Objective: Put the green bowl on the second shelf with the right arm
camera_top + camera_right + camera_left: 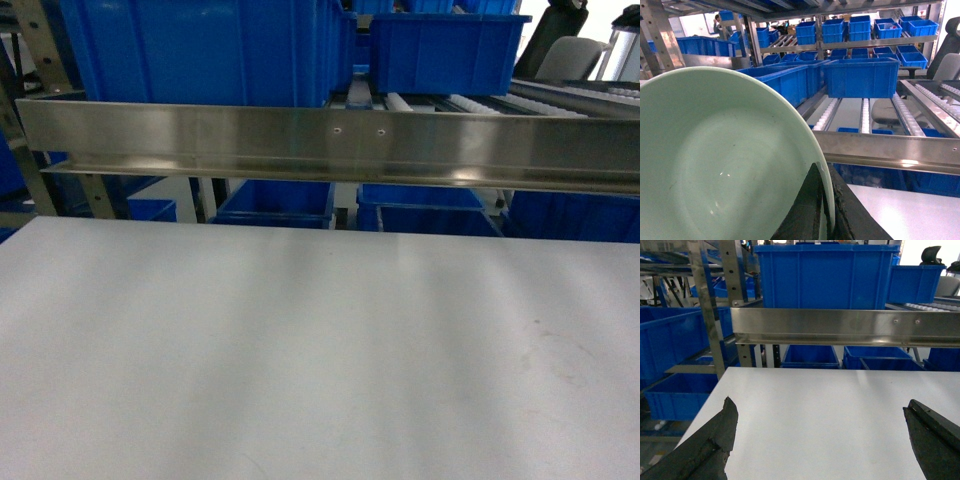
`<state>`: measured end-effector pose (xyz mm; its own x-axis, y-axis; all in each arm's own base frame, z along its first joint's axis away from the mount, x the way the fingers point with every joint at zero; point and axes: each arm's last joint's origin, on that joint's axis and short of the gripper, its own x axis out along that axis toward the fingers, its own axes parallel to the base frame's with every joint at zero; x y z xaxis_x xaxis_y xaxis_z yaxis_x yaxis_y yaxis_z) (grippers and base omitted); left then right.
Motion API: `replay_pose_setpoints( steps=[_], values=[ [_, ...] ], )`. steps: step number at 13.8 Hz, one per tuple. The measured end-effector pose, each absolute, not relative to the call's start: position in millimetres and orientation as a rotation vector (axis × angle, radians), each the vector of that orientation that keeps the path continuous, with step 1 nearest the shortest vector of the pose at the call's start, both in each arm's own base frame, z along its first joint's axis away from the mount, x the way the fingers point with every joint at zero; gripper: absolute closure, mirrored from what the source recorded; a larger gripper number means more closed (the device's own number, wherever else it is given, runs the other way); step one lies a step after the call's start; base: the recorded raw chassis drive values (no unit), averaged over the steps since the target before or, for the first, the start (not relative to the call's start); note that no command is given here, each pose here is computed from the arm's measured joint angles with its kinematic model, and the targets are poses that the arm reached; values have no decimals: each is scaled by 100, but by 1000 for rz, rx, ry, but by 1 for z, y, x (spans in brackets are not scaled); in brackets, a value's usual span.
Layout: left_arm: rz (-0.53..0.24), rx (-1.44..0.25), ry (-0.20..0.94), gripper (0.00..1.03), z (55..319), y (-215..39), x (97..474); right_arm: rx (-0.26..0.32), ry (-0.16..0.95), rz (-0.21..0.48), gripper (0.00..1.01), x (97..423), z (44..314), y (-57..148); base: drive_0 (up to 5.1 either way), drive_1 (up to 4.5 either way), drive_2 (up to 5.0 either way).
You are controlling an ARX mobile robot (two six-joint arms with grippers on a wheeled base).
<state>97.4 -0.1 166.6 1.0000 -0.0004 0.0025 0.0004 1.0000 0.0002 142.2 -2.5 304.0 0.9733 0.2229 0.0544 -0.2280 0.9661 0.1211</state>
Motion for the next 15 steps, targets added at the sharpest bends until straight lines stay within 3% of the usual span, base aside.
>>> replay_pose_setpoints(
  steps=[15],
  values=[
    [-1,1,-2,5,166,0,97,127,-42,229,99,142,304,-2,-491,245,245]
  ],
)
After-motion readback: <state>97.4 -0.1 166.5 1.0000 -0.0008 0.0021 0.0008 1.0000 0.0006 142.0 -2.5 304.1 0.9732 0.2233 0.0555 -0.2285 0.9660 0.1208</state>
